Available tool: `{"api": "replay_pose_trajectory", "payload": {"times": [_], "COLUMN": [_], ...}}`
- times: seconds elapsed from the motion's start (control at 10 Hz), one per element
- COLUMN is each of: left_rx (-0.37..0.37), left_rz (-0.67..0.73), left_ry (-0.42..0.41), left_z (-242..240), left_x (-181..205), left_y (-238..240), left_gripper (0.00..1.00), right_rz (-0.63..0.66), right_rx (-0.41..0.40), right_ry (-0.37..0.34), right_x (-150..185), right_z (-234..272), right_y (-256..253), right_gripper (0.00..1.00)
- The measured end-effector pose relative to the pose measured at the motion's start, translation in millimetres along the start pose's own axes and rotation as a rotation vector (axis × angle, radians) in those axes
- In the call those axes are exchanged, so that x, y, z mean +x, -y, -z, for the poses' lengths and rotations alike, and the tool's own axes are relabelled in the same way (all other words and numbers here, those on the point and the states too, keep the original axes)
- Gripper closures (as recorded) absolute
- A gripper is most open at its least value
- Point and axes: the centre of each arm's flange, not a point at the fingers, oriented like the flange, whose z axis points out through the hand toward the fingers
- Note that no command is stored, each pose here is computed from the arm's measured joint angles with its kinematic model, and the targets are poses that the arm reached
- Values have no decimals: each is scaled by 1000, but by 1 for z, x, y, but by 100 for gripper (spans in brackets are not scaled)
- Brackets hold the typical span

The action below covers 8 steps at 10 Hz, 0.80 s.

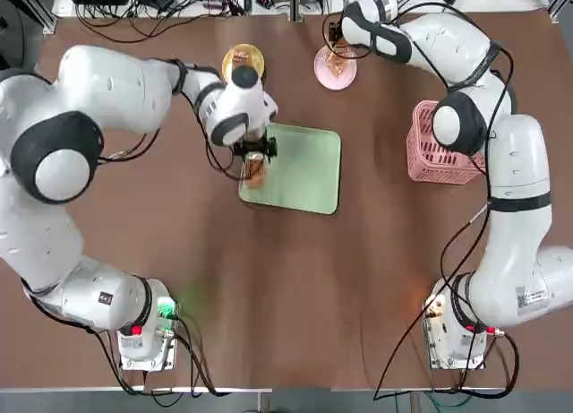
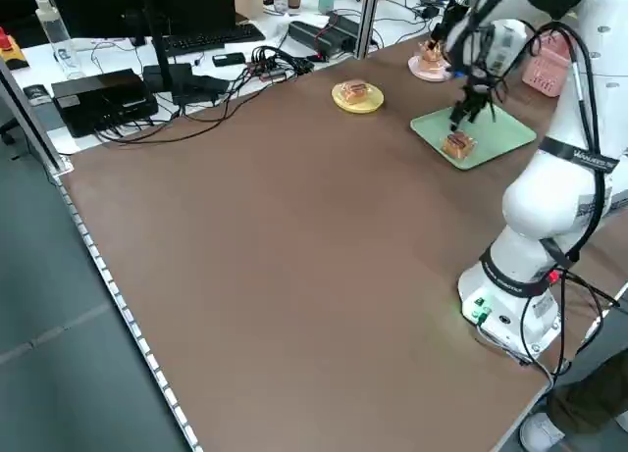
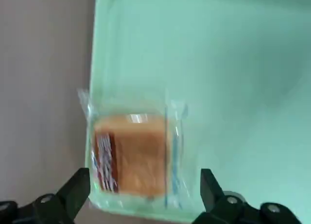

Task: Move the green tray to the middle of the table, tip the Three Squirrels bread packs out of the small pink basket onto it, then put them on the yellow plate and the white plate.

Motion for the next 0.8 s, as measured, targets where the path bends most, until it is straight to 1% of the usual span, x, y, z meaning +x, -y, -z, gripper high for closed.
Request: {"api": "replay_pose_trajectory", "payload": {"times": [0.1, 0.2, 0.5, 0.8], "left_rx": [8, 12, 24, 35], "left_rz": [2, 1, 7, 9], "left_ry": [0, -7, -4, 6], "left_z": [1, 3, 0, -5], "left_x": [-19, -24, -25, -29], "left_y": [-5, -4, 3, 7], "left_gripper": [0, 0, 0, 0], "right_rz": [1, 3, 7, 13], "right_rx": [0, 0, 7, 39], "right_ry": [3, 3, 4, -3], "right_x": [-1, -1, -1, -1], "right_z": [-2, -2, -2, 9], "right_y": [0, 0, 3, 16], "right_gripper": [11, 0, 0, 0]}}
